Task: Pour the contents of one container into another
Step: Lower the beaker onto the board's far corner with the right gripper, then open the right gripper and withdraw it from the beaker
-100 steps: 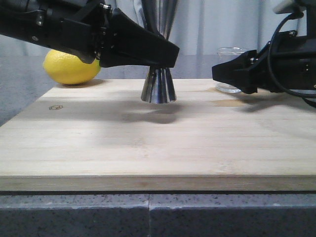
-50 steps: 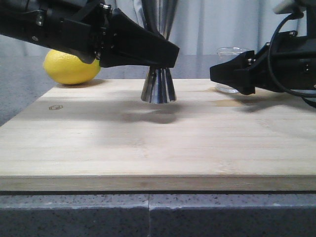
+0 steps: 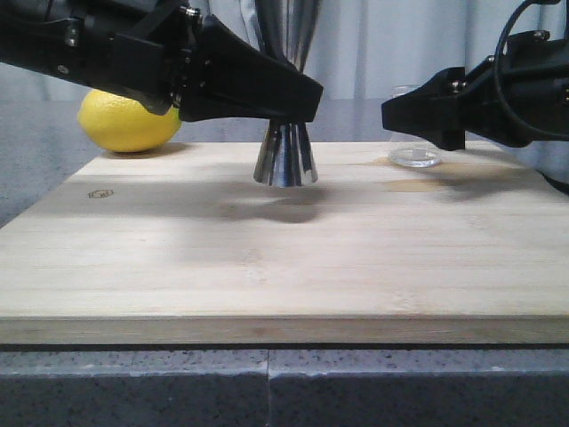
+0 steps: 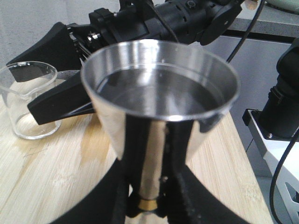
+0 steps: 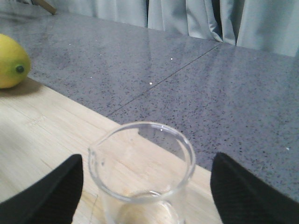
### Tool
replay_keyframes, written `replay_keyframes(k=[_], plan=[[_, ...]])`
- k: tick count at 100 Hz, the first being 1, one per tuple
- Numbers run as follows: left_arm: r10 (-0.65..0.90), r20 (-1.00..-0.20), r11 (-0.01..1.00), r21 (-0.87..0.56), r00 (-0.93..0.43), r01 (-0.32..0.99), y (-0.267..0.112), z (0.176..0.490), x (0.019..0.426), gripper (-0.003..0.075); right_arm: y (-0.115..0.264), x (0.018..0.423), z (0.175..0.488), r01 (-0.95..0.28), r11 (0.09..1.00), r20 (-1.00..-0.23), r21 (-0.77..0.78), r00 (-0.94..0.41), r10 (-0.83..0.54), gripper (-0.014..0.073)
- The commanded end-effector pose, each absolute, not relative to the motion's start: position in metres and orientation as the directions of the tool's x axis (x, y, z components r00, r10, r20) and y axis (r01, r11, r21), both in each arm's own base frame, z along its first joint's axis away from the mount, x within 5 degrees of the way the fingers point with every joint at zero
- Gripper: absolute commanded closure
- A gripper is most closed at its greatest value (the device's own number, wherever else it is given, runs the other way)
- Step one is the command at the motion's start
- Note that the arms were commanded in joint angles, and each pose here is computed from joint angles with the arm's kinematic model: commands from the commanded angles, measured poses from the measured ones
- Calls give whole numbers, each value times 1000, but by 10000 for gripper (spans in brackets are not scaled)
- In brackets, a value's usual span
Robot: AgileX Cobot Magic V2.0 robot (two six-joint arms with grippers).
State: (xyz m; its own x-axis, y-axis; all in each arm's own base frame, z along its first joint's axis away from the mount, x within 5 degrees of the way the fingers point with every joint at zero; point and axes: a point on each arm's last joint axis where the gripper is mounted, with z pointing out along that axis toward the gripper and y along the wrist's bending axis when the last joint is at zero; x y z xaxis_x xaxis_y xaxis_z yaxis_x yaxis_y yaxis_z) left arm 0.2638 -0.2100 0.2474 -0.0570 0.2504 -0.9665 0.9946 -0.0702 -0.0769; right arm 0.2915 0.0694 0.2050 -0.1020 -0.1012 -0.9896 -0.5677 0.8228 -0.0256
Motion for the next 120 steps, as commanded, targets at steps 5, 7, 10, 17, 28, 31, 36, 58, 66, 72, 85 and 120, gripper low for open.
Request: replay_keyframes(k=[5, 7, 10, 17, 28, 31, 36, 58, 66, 72, 85, 120], plan=[[121, -992, -131, -46, -30, 990, -212, 281, 254, 734, 72, 290, 230, -587, 809, -999, -40, 16, -38, 71], [121, -992, -131, -46, -30, 990, -212, 281, 254, 734, 72, 290, 230, -589, 807, -999, -37, 20, -31, 71], [121, -992, -131, -46, -30, 990, -212, 281, 254, 734, 72, 290, 231, -591, 806, -999, -38, 26, -28, 72], [121, -992, -131, -46, -30, 990, -212, 281, 254, 734, 72, 289, 234, -592, 805, -999, -42, 38, -24, 72], [121, -992, -131, -46, -30, 990, -212, 281, 254, 734, 72, 286, 241, -589, 806, -998, -55, 60, -25, 72], [121, -992, -131, -46, -30, 990, -212, 281, 254, 734, 72, 285, 243, -588, 807, -997, -60, 66, -26, 72], [121, -992, -131, -46, -30, 990, -212, 281, 254, 734, 71, 283, 248, -586, 807, -996, -68, 81, -25, 72], [121, -992, -131, -46, -30, 990, -212, 281, 254, 734, 70, 269, 274, -585, 807, -990, -77, 144, 10, 72], [121, -992, -129, -46, -30, 991, -212, 281, 254, 734, 70, 261, 288, -591, 801, -983, -95, 183, 19, 72], [121, -992, -127, -46, -31, 991, -212, 281, 255, 734, 70, 254, 297, -596, 797, -978, -100, 206, 31, 72], [117, -993, -118, -47, -33, 992, -207, 281, 258, 734, 69, 240, 315, -595, 795, -970, -115, 241, 40, 72], [110, -994, -57, -34, -27, 998, -191, 281, 270, 733, 69, 203, 345, -623, 770, -960, -136, 275, 53, 72]])
